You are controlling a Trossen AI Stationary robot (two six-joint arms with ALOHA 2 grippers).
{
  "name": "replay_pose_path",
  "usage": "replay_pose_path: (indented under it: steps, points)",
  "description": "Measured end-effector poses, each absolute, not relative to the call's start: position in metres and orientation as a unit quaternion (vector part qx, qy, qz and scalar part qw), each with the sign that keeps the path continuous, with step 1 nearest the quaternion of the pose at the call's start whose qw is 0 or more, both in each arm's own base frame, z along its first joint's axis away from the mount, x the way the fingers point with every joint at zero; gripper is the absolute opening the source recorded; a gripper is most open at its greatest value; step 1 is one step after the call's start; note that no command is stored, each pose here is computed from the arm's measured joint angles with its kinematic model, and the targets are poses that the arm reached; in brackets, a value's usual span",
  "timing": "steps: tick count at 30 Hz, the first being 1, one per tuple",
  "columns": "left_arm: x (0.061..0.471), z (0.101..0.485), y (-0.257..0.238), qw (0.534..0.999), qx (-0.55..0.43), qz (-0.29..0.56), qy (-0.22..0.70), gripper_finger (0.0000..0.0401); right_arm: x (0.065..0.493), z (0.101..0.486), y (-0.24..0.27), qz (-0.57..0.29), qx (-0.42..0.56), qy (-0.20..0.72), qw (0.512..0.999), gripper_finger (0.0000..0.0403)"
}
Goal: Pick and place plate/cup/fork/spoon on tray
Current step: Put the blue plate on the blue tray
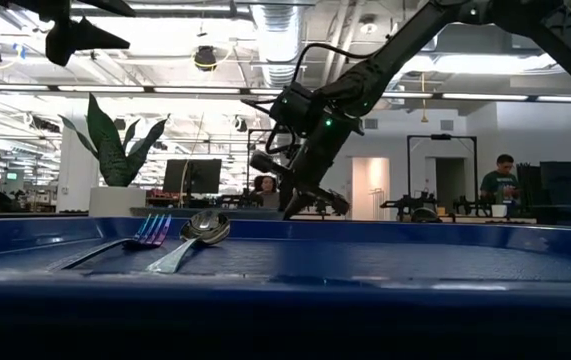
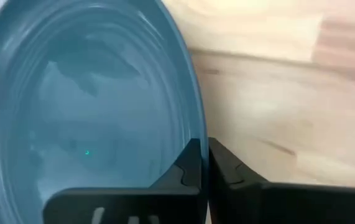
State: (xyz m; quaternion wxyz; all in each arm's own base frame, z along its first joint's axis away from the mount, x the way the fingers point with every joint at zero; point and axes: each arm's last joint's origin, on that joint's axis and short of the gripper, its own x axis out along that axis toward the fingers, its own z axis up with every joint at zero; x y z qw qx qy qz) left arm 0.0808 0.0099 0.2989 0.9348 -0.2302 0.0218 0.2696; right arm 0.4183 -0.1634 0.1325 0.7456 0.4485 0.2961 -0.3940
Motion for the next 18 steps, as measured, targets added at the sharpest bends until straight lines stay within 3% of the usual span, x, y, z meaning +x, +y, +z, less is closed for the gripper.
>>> replay_pose_path:
  steps: [9, 18]
  points:
    - [0.087, 0.297, 0.01, 0.931, -0.235, 0.278, 0.031, 0.0249, 0.411, 0.171, -0.156, -0.405, 0.4, 0.278, 0.774, 0.0007]
    - [0.106, 0.292, 0.01, 0.917, -0.236, 0.318, 0.046, 0.0249, 0.382, 0.249, -0.133, -0.457, 0.299, 0.247, 0.8, 0.0004]
